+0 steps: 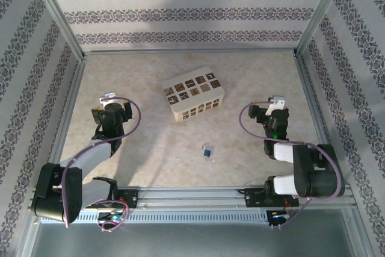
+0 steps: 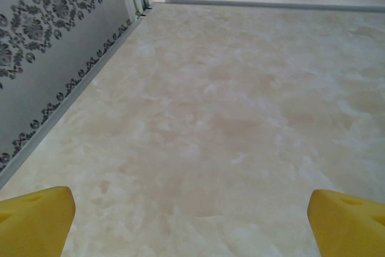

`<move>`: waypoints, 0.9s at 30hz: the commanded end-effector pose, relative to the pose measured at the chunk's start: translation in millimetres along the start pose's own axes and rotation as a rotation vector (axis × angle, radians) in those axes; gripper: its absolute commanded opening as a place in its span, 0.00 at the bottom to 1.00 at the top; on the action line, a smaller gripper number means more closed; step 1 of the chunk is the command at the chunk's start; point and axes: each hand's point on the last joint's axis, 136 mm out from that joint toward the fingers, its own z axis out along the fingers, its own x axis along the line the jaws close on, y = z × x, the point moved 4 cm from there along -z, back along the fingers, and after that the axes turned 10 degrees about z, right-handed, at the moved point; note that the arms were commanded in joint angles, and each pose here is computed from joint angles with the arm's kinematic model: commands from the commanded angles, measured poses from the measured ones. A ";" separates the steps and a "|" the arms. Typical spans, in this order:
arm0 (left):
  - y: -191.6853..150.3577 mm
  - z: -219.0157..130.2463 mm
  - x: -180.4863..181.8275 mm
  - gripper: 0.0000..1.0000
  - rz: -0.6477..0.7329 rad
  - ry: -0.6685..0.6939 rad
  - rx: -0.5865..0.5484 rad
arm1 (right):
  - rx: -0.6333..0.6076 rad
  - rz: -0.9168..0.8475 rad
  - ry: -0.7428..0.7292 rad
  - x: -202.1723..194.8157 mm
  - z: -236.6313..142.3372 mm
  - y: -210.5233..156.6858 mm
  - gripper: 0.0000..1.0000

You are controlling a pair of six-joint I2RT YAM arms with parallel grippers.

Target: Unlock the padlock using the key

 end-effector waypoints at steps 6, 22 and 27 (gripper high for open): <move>-0.4 6.7 -0.3 0.99 -0.001 -0.010 -0.067 | -0.124 -0.011 0.083 3.7 6.7 5.8 0.98; -5.5 32.0 -23.3 0.99 0.009 -0.124 -0.198 | 0.010 -0.035 0.116 13.5 28.4 5.3 0.98; -17.2 36.6 -30.6 0.99 0.016 -0.162 -0.223 | 0.015 -0.038 0.110 13.2 28.2 3.8 0.98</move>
